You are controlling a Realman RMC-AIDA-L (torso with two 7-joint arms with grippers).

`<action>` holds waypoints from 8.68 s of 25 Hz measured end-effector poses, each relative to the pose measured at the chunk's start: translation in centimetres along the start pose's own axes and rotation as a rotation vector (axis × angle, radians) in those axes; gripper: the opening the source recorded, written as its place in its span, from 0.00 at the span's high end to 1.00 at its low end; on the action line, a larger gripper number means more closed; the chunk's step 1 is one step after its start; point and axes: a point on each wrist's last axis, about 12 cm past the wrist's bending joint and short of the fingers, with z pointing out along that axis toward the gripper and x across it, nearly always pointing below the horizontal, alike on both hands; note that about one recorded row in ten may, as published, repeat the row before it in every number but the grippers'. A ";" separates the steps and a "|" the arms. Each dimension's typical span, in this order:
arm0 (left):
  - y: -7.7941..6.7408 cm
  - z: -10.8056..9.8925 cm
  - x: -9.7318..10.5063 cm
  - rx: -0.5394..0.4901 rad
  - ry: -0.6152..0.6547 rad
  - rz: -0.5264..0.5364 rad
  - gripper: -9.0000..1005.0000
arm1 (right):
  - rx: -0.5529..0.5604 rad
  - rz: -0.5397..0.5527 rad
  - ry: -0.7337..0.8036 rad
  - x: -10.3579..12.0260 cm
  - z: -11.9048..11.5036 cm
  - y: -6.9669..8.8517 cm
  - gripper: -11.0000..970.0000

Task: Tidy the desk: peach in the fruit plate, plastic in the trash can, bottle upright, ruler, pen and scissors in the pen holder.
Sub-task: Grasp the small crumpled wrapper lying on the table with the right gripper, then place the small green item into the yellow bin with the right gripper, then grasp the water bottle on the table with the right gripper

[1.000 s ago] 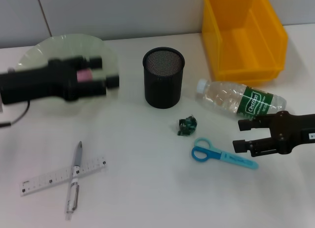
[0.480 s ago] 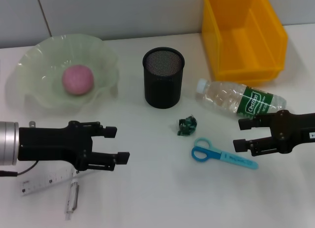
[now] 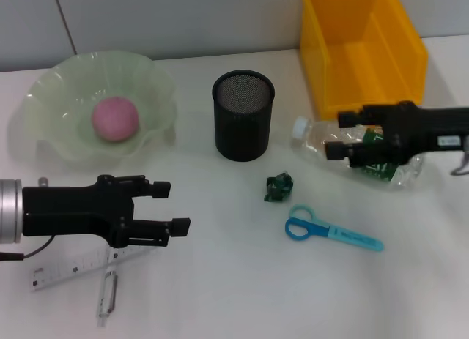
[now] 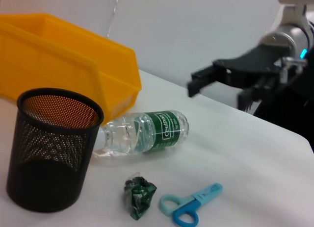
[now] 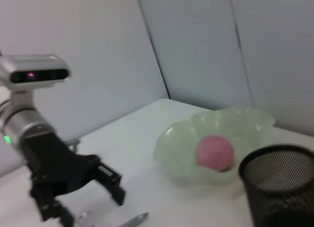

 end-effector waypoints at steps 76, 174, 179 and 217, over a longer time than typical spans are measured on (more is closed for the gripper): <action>0.3 -0.2 0.3 -0.040 -0.058 -0.015 0.17 | 0.123 -0.201 0.701 -3.8 15.4 0.4 0.31; 0.3 -0.9 0.3 -0.041 -0.086 -0.036 0.17 | 0.309 -0.040 0.350 -13.1 -0.3 -2.4 0.15; 0.2 -0.9 0.3 -0.037 -0.088 -0.038 0.17 | 0.296 -0.062 0.507 -13.5 0.3 -2.2 0.15; 0.0 -1.2 0.5 -0.026 -0.096 -0.045 0.17 | 0.342 -0.122 0.845 -7.1 5.2 -3.7 0.16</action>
